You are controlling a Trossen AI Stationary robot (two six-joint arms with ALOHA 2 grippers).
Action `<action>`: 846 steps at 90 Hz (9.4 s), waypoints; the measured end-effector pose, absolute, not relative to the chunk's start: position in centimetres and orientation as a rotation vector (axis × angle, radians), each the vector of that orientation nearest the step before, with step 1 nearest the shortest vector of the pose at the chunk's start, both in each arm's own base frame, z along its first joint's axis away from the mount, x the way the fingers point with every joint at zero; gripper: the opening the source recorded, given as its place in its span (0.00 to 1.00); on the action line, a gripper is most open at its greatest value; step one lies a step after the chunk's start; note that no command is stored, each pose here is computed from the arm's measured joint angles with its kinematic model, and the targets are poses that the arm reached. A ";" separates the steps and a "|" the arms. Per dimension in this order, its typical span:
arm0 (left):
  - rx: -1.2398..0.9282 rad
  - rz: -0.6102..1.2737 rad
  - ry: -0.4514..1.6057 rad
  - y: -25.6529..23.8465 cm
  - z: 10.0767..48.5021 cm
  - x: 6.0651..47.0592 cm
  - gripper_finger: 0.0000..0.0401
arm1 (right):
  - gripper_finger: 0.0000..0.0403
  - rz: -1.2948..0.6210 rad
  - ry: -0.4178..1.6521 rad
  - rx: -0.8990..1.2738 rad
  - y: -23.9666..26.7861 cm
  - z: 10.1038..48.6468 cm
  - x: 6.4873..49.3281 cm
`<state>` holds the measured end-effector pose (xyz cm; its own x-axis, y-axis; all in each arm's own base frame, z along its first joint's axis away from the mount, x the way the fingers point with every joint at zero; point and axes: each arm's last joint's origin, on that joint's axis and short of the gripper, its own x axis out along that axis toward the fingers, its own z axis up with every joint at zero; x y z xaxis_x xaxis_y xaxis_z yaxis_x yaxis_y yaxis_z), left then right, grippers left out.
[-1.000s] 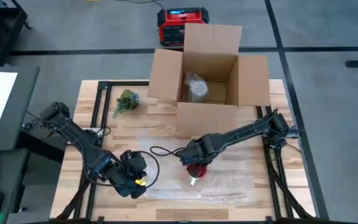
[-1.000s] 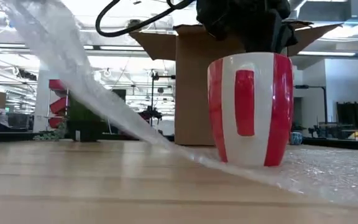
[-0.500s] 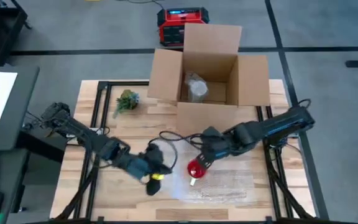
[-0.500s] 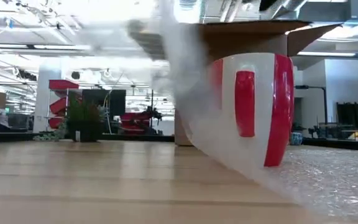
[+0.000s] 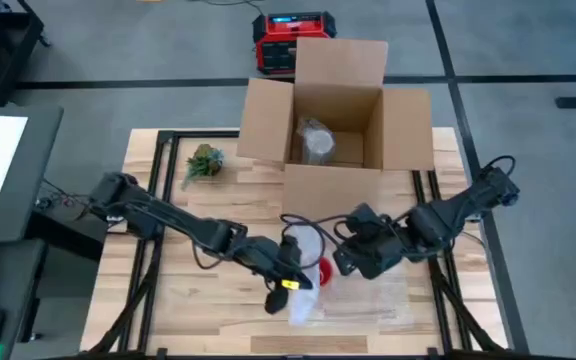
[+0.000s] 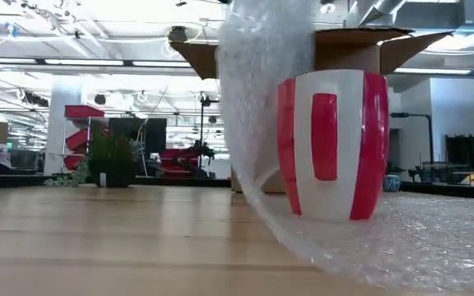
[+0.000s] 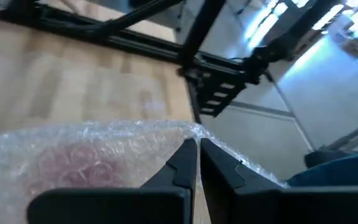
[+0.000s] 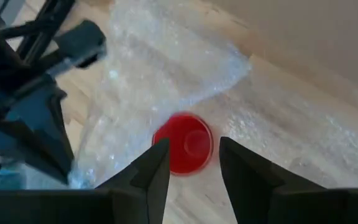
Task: Wrap mug
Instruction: Wrap the red mug in the bubble wrap
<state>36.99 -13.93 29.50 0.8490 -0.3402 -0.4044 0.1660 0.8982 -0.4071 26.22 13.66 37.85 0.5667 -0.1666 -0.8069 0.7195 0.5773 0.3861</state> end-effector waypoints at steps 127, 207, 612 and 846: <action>-0.277 -0.488 0.454 -13.4 30.6 41.8 0.50 | 0.32 -0.513 0.762 0.819 12.9 40.0 24.0; -0.140 -0.126 0.739 -15.1 43.9 28.4 0.50 | 0.29 -0.740 1.411 0.436 15.6 27.9 29.7; -0.167 0.075 0.844 -15.7 42.9 24.8 0.50 | 0.01 -0.293 1.269 0.663 14.3 29.1 35.4; -0.194 0.051 0.776 -14.5 45.0 22.1 0.50 | 0.00 -0.291 1.365 0.552 12.9 29.1 36.6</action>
<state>22.12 -14.50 45.01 0.7136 -0.0258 -0.7000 -0.1167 0.9810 -0.1552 36.60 12.92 29.11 0.1962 0.1179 -0.9734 0.5043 0.8392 0.2033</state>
